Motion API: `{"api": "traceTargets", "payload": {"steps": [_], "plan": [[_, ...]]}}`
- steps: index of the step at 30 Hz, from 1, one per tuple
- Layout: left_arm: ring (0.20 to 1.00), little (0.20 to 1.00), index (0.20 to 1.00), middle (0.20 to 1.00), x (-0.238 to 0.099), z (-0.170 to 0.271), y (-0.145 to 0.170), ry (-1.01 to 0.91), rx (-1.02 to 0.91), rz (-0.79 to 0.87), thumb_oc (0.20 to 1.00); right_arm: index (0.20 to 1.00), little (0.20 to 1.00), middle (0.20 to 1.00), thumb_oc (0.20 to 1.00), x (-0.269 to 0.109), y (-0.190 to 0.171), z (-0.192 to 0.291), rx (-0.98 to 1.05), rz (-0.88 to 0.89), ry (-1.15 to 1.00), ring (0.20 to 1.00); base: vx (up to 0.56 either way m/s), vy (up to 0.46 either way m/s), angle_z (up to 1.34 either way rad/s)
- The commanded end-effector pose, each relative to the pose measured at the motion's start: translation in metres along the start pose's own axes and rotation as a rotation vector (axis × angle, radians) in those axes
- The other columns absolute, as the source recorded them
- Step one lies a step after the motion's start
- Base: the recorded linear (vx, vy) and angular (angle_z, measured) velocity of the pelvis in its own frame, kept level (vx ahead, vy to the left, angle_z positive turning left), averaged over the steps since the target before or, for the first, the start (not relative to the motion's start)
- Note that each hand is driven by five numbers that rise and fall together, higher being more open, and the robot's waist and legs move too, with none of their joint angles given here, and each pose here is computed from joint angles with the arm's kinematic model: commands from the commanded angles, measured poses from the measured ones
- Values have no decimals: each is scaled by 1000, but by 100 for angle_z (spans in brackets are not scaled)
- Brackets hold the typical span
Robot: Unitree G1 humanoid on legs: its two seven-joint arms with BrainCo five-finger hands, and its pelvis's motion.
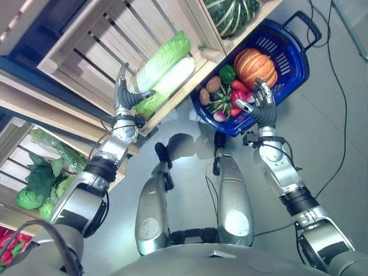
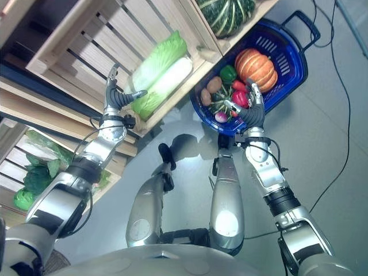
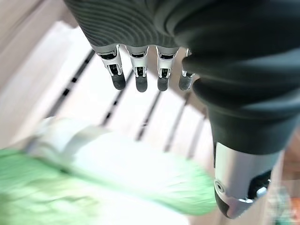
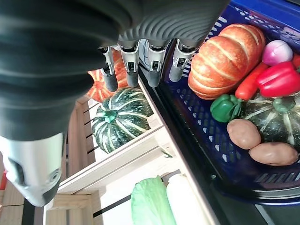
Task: Pick up fruits and vegetables into the basket
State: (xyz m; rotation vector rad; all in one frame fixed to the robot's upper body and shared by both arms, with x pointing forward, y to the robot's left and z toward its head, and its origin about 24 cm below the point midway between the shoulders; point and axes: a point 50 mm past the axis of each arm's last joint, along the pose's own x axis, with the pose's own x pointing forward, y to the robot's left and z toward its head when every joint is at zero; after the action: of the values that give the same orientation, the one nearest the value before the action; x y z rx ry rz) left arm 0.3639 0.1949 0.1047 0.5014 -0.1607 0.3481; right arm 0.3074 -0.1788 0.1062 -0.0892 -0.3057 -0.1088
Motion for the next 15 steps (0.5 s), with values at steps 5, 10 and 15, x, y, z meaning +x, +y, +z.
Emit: {"api": "traceTargets", "payload": {"steps": [5, 10, 15], "plan": [[1000, 1000, 1000, 1000, 22, -10, 36, 163, -21, 204, 1000, 1000, 1000, 1000, 1000, 4, 7, 37, -29, 47, -158, 1000, 16, 41, -6], [1000, 1000, 1000, 1000, 33, -11, 54, 215, -16, 263, 1000, 1000, 1000, 1000, 1000, 7, 2, 43, -58, 61, -165, 1000, 29, 57, -8], [1000, 1000, 1000, 1000, 39, -10, 70, 235, 8, 316, 1000, 1000, 1000, 1000, 1000, 7, -5, 42, -81, 63, -152, 1000, 65, 59, -7]]}}
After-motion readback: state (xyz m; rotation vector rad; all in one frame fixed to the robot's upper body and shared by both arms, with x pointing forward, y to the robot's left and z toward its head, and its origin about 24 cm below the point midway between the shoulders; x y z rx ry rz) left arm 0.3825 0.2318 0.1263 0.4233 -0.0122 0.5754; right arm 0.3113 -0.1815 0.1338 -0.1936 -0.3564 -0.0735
